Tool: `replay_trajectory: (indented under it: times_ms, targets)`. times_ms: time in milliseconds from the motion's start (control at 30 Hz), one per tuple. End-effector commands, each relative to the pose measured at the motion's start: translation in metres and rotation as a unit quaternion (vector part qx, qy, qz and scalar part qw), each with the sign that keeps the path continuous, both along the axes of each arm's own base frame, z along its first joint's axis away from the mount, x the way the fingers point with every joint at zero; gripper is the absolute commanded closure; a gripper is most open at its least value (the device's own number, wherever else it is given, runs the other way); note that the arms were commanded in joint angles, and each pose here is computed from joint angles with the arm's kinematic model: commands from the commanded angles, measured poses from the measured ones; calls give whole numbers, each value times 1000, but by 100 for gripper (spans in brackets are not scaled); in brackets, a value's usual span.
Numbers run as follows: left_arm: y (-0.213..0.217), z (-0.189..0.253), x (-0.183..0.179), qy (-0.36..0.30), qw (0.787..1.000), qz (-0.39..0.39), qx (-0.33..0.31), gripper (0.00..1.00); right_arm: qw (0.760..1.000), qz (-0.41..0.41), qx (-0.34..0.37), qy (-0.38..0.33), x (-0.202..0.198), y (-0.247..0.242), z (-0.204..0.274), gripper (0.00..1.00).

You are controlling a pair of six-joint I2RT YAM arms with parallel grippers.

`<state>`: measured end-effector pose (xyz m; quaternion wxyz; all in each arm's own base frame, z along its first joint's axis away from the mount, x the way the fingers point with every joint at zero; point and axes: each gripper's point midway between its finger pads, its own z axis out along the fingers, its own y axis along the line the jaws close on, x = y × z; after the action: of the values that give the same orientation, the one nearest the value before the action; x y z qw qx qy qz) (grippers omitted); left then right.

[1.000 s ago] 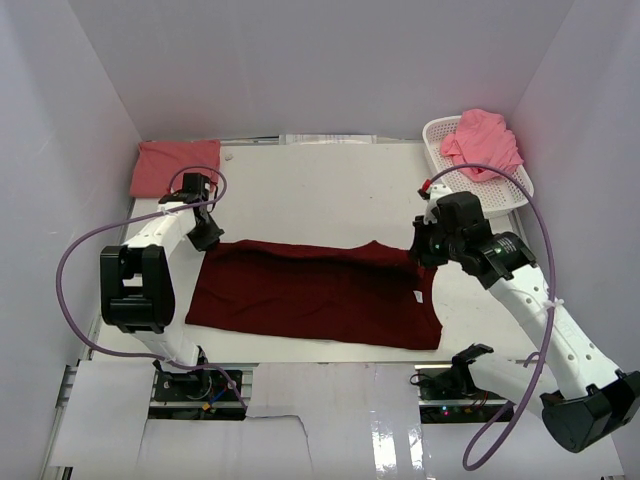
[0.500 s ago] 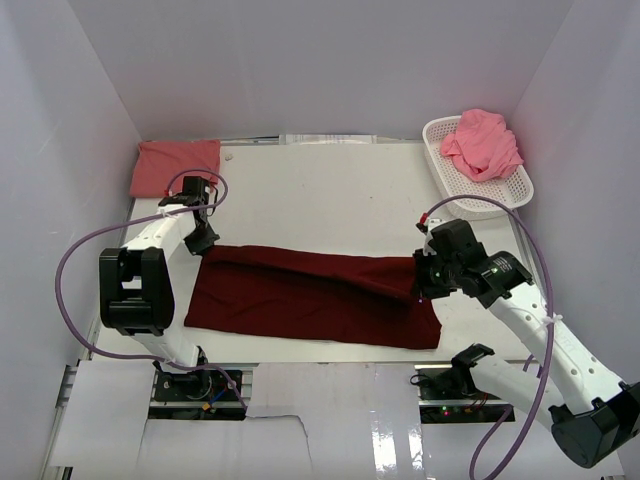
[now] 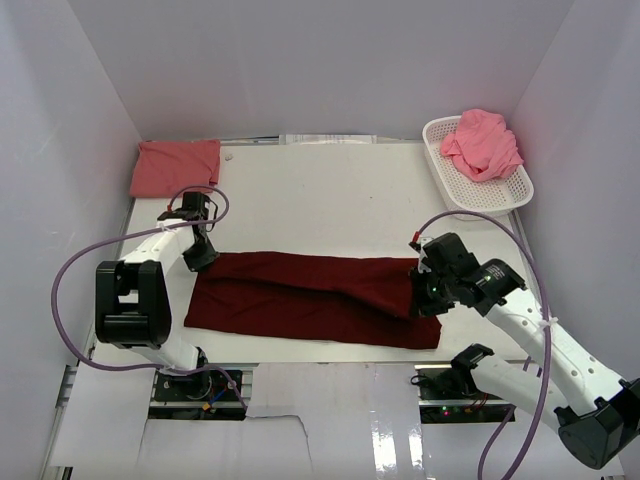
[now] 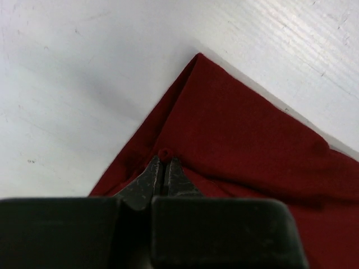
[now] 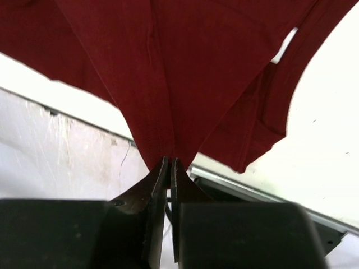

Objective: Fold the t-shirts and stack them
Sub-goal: Fold the other side of the tshirt into a rectangle

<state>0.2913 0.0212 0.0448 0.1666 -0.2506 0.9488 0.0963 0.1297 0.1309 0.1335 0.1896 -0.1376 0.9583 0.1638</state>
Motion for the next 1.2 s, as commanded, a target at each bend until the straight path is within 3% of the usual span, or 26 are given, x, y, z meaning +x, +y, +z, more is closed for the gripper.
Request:
replay_trajectory:
  times_ms: [0,33,67,100,167,333,467,667,900,1167]
  targets:
    - [2,17,-2,-30,1000,-6,2,95,998,18,3,59,-29,2,-12,86]
    - [3,15,-6,-26,1000,-6,4,86,996,25,-8,82,-39,-1,-20,74]
    - [4,17,-7,-28,1000,-6,7,59,995,24,-18,91,-42,-3,-23,54]
    - [8,17,-11,-24,1000,-1,19,43,995,23,-26,91,-43,-4,-25,48]
    - [16,23,-21,-13,999,24,39,2,997,8,-29,69,-35,-6,-16,37]
    - [22,56,-3,-70,995,36,53,2,1000,-6,18,-19,8,19,20,38]
    - [4,79,32,-118,993,8,5,2,999,15,33,-22,33,46,1,40]
    - [-30,64,65,-119,990,-56,-58,2,998,44,50,-7,61,80,-43,42]
    - [-29,27,75,-65,995,-57,-47,2,996,57,66,-26,95,97,-52,44]
    - [-30,17,84,-51,996,-61,-50,2,996,67,64,-4,100,96,-75,45]
